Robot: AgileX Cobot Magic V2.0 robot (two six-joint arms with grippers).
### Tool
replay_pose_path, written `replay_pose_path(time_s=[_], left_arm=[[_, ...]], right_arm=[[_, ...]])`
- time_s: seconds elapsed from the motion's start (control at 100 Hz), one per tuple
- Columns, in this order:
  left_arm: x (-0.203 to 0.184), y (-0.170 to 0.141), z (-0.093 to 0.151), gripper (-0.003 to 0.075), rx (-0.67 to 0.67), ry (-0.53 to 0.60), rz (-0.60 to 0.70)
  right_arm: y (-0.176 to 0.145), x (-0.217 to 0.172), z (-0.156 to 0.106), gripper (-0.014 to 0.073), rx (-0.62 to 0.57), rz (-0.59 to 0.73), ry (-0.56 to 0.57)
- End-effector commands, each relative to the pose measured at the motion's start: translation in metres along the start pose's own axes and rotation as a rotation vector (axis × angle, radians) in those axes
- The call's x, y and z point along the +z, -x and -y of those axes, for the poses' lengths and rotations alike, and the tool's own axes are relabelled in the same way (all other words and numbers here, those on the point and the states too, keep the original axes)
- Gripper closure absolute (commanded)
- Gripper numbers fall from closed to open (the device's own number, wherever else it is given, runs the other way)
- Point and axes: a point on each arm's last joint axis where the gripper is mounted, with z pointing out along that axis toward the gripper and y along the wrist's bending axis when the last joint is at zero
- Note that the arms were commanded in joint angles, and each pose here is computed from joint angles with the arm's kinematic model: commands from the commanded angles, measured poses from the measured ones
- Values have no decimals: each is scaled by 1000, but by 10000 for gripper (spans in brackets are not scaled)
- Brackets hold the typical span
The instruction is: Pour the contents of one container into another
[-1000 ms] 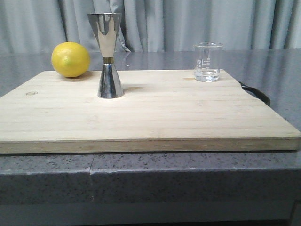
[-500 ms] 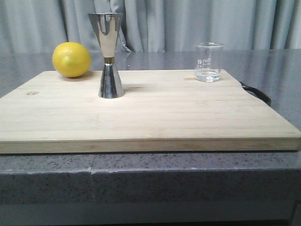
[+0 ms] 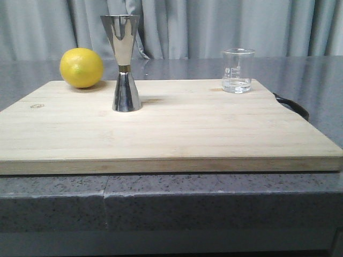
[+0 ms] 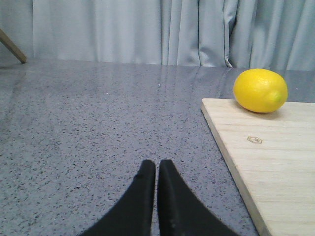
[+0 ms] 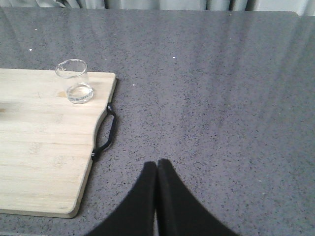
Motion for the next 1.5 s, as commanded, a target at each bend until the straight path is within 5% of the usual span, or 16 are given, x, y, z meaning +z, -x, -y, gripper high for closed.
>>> replay_pose_path(time_s=[0.0, 0.26, 0.58, 1.49], left_arm=[[0, -4, 1, 739, 3, -20, 70], [0, -4, 1, 739, 3, -20, 70], [0, -4, 1, 739, 3, -20, 70], [0, -4, 1, 739, 3, -20, 70]], right_arm=[[5, -3, 1, 656, -6, 98, -17], [-54, 30, 1, 656, 28, 370, -25], [-143, 70, 4, 656, 91, 544, -48], [-144, 71, 3, 656, 69, 539, -40]])
